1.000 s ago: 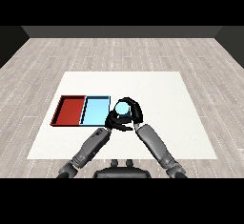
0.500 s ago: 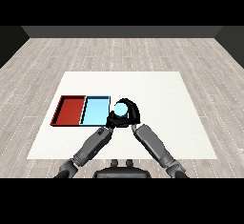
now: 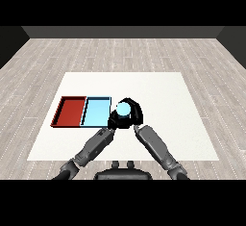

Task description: Pick the blue can and put it in the blue box

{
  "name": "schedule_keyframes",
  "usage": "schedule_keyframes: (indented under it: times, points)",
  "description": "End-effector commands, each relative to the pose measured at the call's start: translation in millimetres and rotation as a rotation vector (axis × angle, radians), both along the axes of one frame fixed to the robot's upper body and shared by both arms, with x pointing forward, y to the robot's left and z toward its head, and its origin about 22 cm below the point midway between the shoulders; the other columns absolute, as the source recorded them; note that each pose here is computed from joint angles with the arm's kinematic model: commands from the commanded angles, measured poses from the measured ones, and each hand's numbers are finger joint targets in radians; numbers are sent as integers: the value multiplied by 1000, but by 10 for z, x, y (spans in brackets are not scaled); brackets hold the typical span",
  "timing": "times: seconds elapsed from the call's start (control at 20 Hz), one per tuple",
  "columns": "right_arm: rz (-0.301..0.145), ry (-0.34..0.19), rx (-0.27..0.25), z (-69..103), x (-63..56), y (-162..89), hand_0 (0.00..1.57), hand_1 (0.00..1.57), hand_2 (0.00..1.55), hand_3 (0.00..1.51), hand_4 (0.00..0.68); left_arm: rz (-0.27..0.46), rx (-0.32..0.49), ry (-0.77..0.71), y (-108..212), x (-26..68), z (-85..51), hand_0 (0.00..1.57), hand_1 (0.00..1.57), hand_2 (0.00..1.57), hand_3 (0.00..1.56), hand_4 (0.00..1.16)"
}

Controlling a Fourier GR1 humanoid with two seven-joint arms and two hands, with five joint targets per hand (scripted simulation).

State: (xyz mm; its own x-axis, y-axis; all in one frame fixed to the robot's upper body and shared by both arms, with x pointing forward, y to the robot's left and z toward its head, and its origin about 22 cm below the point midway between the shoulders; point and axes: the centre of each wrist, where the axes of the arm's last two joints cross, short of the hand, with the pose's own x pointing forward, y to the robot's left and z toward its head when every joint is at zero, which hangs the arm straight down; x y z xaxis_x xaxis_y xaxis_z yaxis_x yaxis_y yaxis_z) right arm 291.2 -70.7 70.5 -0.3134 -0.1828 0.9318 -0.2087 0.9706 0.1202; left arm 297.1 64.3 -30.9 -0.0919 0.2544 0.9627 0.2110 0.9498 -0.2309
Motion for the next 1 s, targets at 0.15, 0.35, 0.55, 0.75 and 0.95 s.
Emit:
schedule_keyframes:
  times: [0.15, 0.35, 0.55, 0.75, 0.95]
  points:
    - [62, 34, -39, 54, -160, 4, 824, 824, 926, 622, 31, 58, -4, -105, -28, 78, 77, 1571, 1571, 1571, 1538, 1043]
    - [68, 26, -84, -64, -51, -6, 0, 0, 0, 0, 0, 39, -17, -106, -6, 23, -25, 1571, 1571, 1571, 1535, 1122]
    - [72, 35, -74, -112, -19, -1, 0, 0, 0, 0, 0, 34, -22, -122, 40, 37, 14, 1571, 1571, 1571, 1528, 1133]
    - [16, 22, -41, -112, -10, -12, 0, 0, 0, 0, 0, 58, 23, -106, 80, 4, -121, 1571, 1571, 1571, 1523, 1137]
    - [3, -21, 0, -87, -107, -282, 0, 0, 0, 0, 0, 96, 34, -106, 78, 93, -15, 1571, 1571, 1571, 1527, 1142]
